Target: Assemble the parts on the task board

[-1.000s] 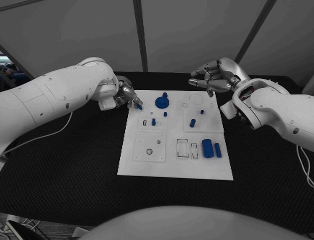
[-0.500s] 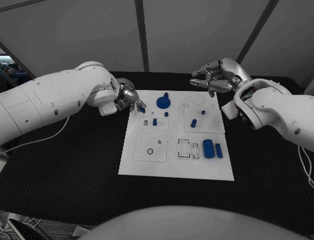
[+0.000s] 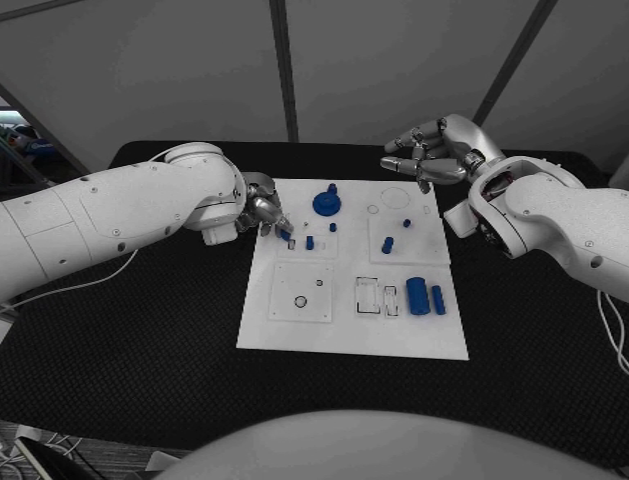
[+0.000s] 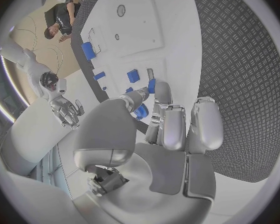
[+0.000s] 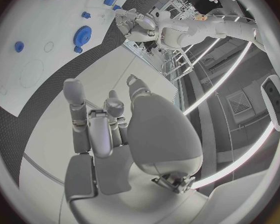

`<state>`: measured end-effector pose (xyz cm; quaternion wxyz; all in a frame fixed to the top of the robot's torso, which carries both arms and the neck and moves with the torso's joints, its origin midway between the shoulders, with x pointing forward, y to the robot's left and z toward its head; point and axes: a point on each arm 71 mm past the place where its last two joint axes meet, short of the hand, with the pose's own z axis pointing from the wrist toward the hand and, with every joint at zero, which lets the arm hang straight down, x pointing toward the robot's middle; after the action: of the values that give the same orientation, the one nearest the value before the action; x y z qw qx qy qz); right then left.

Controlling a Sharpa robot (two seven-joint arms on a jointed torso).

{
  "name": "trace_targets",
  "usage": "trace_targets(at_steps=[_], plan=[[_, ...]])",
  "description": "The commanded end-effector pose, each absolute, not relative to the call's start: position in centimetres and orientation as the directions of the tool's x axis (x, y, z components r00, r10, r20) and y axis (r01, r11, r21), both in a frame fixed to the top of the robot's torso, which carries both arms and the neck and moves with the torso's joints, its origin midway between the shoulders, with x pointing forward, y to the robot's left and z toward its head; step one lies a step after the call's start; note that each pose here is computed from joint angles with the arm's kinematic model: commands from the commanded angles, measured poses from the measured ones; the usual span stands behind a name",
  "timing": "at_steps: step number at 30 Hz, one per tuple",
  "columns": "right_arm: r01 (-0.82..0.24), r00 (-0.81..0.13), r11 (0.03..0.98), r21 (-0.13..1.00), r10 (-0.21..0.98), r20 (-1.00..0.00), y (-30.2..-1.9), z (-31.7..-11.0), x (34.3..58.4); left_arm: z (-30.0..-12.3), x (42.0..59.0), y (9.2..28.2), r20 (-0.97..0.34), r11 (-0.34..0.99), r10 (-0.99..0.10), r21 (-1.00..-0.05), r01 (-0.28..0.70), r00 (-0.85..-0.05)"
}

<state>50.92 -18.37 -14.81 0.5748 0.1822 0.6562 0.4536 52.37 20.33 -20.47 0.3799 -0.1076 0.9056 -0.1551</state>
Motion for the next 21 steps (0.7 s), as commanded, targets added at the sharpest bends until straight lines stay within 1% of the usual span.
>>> trace_targets(at_steps=[1, 21], plan=[[-0.289, -0.278, 0.52, 0.803, 0.757, -0.591, -18.3, -14.7, 50.89, -20.45, 52.32, 20.07, -0.677, 0.939, -0.279, -0.341, -0.046, -0.681], [-0.29, -0.28, 0.52, 0.803, 0.756, -0.591, -18.31, -14.72, 50.9, -20.76, 51.69, 19.3, -0.669, 0.939, -0.265, -0.344, -0.028, -0.695]])
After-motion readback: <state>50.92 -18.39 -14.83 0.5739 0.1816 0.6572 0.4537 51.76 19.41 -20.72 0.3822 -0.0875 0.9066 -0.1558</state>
